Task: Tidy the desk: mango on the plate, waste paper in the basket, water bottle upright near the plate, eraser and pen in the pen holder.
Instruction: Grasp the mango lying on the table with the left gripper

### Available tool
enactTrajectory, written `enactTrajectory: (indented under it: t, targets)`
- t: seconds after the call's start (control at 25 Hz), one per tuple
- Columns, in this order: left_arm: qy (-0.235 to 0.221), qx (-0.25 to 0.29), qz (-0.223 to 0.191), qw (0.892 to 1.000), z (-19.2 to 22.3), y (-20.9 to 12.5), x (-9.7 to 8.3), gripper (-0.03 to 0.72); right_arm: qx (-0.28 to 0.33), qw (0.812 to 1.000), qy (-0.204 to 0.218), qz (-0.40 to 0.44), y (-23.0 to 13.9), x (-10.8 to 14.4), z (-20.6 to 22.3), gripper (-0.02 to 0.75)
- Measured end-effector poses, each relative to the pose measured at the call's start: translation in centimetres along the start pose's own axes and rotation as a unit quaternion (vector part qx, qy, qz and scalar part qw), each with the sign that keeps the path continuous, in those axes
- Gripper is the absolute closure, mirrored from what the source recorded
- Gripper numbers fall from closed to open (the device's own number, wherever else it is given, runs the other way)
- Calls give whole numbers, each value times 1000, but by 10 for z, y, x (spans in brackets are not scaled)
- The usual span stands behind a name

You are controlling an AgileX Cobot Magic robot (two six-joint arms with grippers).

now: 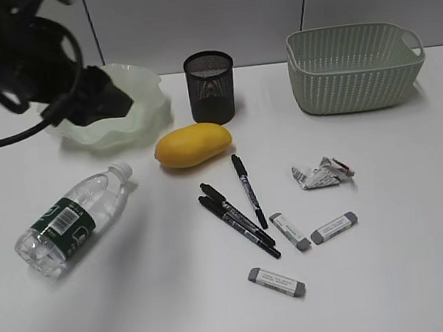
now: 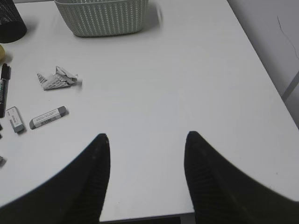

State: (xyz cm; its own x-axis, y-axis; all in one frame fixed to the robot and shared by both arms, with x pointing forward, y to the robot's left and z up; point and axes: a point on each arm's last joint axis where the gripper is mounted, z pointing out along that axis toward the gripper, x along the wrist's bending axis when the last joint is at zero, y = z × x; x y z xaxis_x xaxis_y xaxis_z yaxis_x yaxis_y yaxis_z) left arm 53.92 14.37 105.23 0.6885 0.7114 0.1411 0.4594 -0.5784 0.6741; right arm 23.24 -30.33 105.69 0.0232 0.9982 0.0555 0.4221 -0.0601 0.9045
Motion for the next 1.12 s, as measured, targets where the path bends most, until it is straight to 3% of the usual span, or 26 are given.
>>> enactTrajectory:
  t: [0.16,0.36,0.68,1.12]
  targets:
    - [-16,20,55,998,36,22,-4,50,0,1000,0,0,0,0,0,323]
    - [-45,52,108,992,88,27,-15,48,0,1000,0,0,0,0,0,323]
    - [-73,92,125,985,153,29,-23,48,0,1000,0,0,0,0,0,323]
    - [-59,106,158,980,182,22,-19,12,1,1000,2,1,0,0,0,323]
